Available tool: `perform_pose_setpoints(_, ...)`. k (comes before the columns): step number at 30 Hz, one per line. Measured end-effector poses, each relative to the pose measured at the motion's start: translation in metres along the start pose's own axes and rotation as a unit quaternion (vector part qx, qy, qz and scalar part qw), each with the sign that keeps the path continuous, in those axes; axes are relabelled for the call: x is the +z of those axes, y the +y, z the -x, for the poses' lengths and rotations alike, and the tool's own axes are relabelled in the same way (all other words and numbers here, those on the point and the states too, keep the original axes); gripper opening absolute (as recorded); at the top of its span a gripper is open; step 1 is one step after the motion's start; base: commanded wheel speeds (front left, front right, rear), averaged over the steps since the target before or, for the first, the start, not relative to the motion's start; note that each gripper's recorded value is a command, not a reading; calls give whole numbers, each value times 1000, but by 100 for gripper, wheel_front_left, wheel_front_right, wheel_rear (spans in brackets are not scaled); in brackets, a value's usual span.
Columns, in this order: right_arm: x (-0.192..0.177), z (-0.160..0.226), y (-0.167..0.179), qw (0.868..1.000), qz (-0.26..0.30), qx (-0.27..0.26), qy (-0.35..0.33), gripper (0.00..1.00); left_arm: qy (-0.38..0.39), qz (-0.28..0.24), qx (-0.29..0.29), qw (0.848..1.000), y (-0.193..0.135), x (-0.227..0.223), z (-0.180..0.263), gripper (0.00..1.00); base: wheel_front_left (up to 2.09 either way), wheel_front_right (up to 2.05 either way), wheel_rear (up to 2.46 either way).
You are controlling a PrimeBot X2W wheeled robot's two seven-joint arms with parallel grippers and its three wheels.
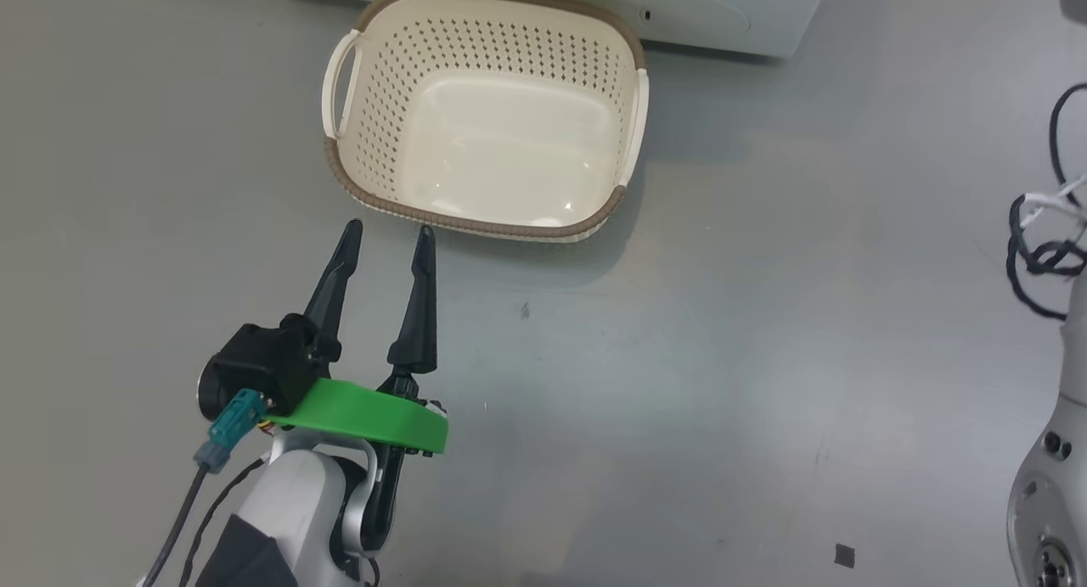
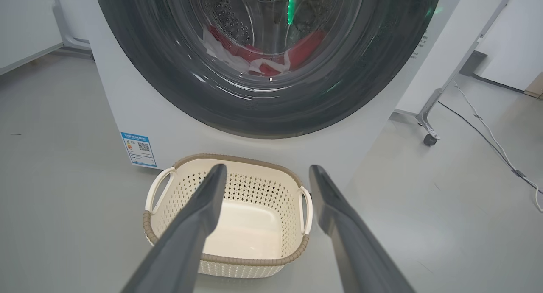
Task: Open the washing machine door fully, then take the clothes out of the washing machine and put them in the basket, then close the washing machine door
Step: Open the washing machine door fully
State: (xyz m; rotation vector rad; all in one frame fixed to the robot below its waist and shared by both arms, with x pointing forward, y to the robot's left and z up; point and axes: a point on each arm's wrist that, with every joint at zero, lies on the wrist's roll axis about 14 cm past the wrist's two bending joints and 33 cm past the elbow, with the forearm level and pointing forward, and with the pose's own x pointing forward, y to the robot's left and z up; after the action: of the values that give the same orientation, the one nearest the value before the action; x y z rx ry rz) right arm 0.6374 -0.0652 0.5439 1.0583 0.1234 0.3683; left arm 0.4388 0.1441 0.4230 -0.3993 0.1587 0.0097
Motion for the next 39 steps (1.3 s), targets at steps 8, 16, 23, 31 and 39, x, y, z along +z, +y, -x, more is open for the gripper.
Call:
perform_pose_setpoints(8,-31,-40,3,997,-42,17,56,0,12,-2,14,1000,11,-9,-9,100,0,0,0)
perform_pose_setpoints(16,-54,-63,-2,993,-79,14,89,0,30,1,30,999,20,-21,-7,100,0,0,0)
perform_pose_setpoints(23,-65,-81,1,987,-112,20,111,0,32,5,49,998,32,-20,-5,100,0,0,0)
perform_pose_setpoints(31,-80,-92,8,977,-147,28,151,0,30,-2,70,997,43,-17,0,100,0,0,0)
perform_pose_setpoints(39,-81,-95,11,967,-185,30,172,0,33,-3,69,997,42,-18,1,100,0,0,0)
